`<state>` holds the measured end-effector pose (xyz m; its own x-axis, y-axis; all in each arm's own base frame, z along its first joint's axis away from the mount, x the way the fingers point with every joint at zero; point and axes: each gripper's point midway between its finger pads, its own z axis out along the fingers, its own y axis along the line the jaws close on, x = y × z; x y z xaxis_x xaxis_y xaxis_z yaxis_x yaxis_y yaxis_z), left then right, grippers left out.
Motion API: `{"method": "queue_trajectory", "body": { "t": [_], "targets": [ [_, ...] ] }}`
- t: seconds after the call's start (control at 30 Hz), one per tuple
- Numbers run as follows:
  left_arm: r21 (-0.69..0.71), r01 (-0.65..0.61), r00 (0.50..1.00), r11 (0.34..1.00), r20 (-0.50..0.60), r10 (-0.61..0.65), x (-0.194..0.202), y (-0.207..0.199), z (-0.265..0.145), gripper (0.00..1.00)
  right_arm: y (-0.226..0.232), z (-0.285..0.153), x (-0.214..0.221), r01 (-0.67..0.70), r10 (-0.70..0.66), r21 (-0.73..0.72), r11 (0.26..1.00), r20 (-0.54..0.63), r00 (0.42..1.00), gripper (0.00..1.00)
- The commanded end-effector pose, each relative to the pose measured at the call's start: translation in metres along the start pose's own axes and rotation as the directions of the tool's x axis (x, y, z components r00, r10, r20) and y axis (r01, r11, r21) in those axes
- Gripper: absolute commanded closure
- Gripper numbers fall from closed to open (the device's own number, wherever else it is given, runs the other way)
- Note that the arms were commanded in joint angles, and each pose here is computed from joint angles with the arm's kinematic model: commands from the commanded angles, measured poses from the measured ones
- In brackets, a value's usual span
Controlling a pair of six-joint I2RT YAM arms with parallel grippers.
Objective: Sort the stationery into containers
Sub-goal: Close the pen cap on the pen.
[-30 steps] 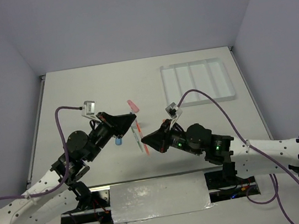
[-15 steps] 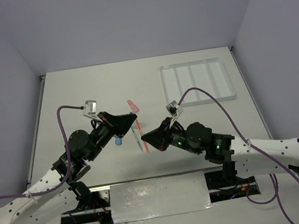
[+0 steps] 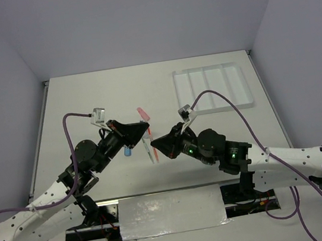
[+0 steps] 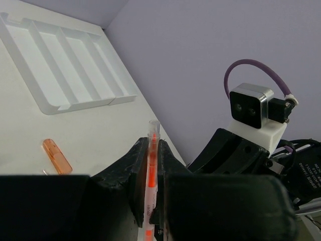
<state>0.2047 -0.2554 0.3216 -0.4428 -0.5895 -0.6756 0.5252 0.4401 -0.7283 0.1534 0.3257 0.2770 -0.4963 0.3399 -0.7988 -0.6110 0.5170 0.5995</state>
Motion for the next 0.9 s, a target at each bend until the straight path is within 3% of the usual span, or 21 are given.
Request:
{"method": "queue_trajectory", "body": {
  "t": [0.0, 0.23, 0.57, 0.63, 0.7, 0.8, 0.87],
  "targets": [
    [0.072, -0.024, 1.000, 0.997, 0.003, 0.024, 0.000, -0.012, 0.000, 1.00, 0.017, 0.001, -0.038, -0.026, 0.027, -0.013, 1.000, 0.105, 0.994, 1.00],
    [0.099, -0.042, 0.999, 0.994, -0.023, 0.045, 0.006, -0.014, -0.001, 1.00, 0.021, 0.001, -0.068, 0.021, -0.019, -0.006, 1.000, 0.193, 0.981, 1.00],
    [0.169, -0.107, 0.982, 0.980, -0.133, 0.131, 0.024, -0.025, -0.001, 1.00, 0.041, -0.004, -0.098, 0.288, -0.254, -0.092, 0.953, 0.271, 0.928, 1.00],
    [0.157, -0.113, 0.982, 0.981, -0.136, 0.135, 0.024, -0.023, -0.001, 0.90, 0.050, -0.004, -0.088, 0.313, -0.269, -0.155, 0.937, 0.249, 0.930, 1.00],
    [0.157, -0.123, 0.982, 0.980, -0.121, 0.143, 0.018, -0.026, -0.002, 0.70, 0.052, -0.003, -0.082, 0.322, -0.277, -0.180, 0.930, 0.233, 0.932, 1.00],
    [0.133, -0.153, 0.980, 0.979, -0.105, 0.168, 0.008, -0.027, -0.003, 0.52, 0.043, -0.001, -0.072, 0.302, -0.265, -0.166, 0.939, 0.211, 0.941, 1.00],
    [0.116, -0.164, 0.980, 0.980, -0.092, 0.175, 0.002, -0.027, -0.004, 0.50, 0.041, -0.001, -0.071, 0.289, -0.254, -0.161, 0.944, 0.210, 0.944, 1.00]
  ]
}}
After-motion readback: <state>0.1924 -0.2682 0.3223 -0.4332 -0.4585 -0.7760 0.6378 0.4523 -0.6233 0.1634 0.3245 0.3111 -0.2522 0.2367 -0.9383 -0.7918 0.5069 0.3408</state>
